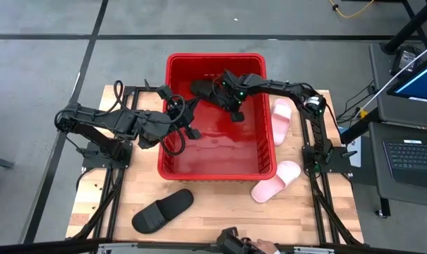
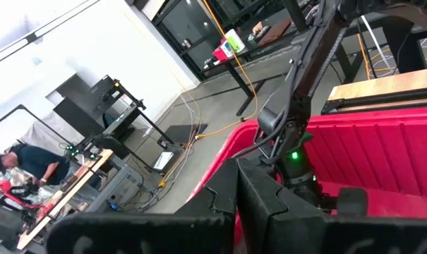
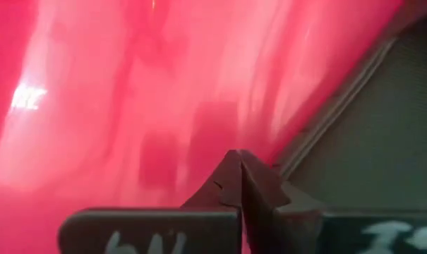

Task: Pick and place slides into bin
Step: Put the bottom left black slide into the red bin

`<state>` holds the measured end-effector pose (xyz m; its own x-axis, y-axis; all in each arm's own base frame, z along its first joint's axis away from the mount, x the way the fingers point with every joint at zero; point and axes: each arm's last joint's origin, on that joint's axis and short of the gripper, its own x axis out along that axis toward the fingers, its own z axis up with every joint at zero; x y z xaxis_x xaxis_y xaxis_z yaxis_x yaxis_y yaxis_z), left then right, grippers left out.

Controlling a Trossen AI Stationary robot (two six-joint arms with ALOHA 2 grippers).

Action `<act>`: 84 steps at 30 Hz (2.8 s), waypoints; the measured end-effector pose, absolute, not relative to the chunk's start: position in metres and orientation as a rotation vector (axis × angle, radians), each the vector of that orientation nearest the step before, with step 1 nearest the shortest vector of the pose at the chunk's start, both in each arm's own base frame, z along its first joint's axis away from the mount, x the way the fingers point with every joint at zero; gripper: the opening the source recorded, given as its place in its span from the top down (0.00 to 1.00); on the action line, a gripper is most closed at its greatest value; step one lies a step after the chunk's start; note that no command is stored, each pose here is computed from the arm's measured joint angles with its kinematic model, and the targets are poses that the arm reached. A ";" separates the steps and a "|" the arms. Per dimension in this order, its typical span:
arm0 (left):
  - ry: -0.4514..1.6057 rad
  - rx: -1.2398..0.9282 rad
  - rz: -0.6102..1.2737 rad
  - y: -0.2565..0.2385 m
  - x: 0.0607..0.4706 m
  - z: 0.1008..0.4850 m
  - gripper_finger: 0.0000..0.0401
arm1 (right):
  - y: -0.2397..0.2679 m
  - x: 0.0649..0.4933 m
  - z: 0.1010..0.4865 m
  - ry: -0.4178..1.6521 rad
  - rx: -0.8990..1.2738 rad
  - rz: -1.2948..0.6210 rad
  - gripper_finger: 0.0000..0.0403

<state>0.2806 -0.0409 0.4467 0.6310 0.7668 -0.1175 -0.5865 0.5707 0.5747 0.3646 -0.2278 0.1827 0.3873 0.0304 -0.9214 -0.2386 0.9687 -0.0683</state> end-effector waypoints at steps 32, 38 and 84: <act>0.369 0.518 0.781 -0.042 0.281 0.447 1.00 | -0.221 0.372 0.217 1.267 -0.196 0.069 1.00; 0.369 0.518 0.790 -0.041 0.281 0.447 1.00 | -0.218 0.380 0.271 1.180 -0.211 0.051 1.00; 0.453 0.096 0.312 -0.147 0.170 0.415 1.00 | 0.003 0.226 0.422 0.123 -0.266 -0.044 1.00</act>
<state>0.1701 -0.1473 0.4152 0.8525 0.3172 -0.4155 -0.2748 0.9481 0.1600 0.2259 0.0032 0.4218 0.9915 -0.0600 -0.1159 0.0274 0.9640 -0.2644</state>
